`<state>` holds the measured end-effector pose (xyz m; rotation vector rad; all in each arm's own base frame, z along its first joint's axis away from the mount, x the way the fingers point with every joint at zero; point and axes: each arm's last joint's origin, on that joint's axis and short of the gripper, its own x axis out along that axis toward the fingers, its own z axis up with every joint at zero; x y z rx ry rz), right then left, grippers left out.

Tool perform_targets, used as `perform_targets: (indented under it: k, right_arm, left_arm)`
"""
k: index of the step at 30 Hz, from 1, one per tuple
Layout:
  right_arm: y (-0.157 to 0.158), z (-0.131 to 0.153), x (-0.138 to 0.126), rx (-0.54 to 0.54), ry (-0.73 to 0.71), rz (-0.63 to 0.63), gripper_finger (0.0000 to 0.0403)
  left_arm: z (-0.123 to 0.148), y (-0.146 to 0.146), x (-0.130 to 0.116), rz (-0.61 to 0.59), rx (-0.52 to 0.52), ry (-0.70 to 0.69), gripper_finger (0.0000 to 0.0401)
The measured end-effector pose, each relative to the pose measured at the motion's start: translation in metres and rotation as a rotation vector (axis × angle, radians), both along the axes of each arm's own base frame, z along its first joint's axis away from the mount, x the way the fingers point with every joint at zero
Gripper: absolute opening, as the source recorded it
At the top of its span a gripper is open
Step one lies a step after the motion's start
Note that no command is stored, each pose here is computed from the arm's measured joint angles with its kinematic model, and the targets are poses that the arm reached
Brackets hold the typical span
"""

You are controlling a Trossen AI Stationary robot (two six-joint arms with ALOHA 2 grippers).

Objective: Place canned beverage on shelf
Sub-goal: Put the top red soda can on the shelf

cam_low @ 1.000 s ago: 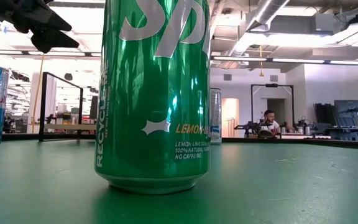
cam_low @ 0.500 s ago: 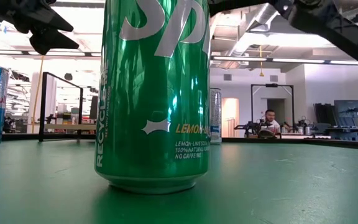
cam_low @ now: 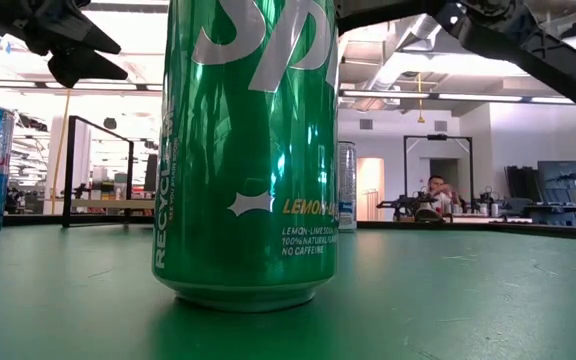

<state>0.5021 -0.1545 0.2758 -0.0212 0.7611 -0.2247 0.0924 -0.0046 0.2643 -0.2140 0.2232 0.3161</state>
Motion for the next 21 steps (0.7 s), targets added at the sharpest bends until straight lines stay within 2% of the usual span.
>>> perform_targets:
  k: [15,21]
  right_arm:
    - [-0.0019,-0.0005,-0.0010,0.000,0.007,-0.004,0.0312]
    - [-0.0020,-0.0002,-0.0009,-0.001,0.004,-0.007,0.0346]
  left_arm:
    - [-0.0001,0.0000,0.0001,0.004,-0.015,-0.004,0.0270]
    - [-0.0001,0.0000,0.0001,0.005,-0.020,-0.005,0.0270]
